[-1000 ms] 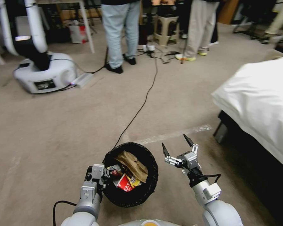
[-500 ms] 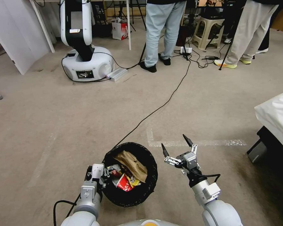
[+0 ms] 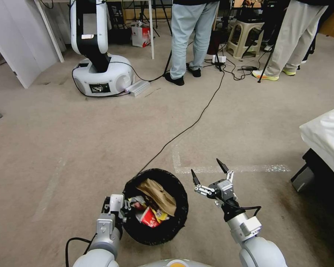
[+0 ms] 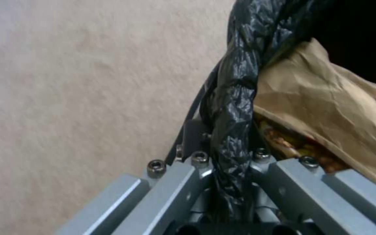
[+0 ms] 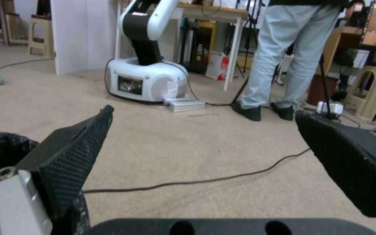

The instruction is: Pick up the trash bin, then pick up the garbage from the floor and place it into the trash bin.

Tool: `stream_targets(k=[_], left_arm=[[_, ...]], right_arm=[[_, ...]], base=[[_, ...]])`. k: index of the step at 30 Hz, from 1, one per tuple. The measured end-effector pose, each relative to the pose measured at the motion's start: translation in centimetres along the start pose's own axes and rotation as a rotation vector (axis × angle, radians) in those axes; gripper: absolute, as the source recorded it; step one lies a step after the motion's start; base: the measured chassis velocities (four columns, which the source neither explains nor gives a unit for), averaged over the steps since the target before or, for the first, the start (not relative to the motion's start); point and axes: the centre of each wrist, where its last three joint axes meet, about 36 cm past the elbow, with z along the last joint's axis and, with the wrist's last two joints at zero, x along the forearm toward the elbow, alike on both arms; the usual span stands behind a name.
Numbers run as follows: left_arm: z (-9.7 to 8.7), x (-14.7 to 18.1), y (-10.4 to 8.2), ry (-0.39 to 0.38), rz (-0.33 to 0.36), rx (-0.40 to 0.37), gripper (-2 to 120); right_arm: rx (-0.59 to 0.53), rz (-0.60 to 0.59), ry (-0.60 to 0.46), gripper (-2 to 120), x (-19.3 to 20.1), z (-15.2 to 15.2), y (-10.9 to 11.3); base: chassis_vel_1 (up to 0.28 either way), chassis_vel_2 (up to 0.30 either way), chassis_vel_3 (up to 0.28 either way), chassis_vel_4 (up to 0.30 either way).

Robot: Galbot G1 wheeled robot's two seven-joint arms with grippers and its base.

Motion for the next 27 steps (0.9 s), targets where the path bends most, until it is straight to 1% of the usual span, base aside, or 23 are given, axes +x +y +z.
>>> stream_targets(k=[2, 4, 6, 9, 13, 20, 22, 24, 25, 27], left_arm=[[0.0, 0.0, 0.0, 0.011, 0.008, 0.009, 0], [-0.2, -0.1, -0.1, 0.064, 0.053, 0.057, 0], [-0.2, -0.1, -0.1, 0.074, 0.063, 0.067, 0], [-0.1, -0.8, 0.0, 0.115, 0.101, 0.106, 0], [0.0, -1.5, 0.2, 0.138, 0.123, 0.133, 0], [0.2, -2.3, 0.1, 0.147, 0.135, 0.155, 0], [0.3, -2.4, 0.1, 0.149, 0.136, 0.158, 1], [0.4, -2.7, 0.0, 0.152, 0.137, 0.162, 10], [0.5, -2.9, 0.1, 0.152, 0.137, 0.163, 17], [0.4, -3.0, 0.1, 0.150, 0.137, 0.163, 18]], right_arm=[[0.000, 0.000, 0.000, 100, 0.0, 0.0, 0.0], [0.000, 0.000, -0.002, 100, 0.0, -0.1, 0.0], [0.000, 0.000, -0.002, 100, 0.0, -0.1, 0.0], [-0.002, 0.000, 0.001, 100, 0.1, -0.1, 0.1], [0.000, 0.002, -0.002, 100, 0.3, -0.3, 0.1], [0.003, -0.003, -0.006, 100, 0.3, -0.4, 0.0], [0.001, -0.008, -0.002, 100, 0.3, -0.3, 0.0], [0.000, -0.012, 0.000, 100, 0.3, -0.1, 0.0], [-0.001, -0.013, 0.001, 100, 0.3, -0.1, 0.0], [-0.001, -0.014, 0.000, 100, 0.3, -0.1, 0.0]], base=[[0.000, 0.000, 0.000, 0.000], [0.000, 0.000, 0.000, 0.000], [0.000, 0.000, 0.000, 0.000], [0.000, 0.000, 0.000, 0.000], [0.000, 0.000, 0.000, 0.000], [0.000, 0.000, 0.000, 0.000], [0.000, 0.000, 0.000, 0.000], [0.000, 0.000, 0.000, 0.000], [0.000, 0.000, 0.000, 0.000], [0.000, 0.000, 0.000, 0.000]])
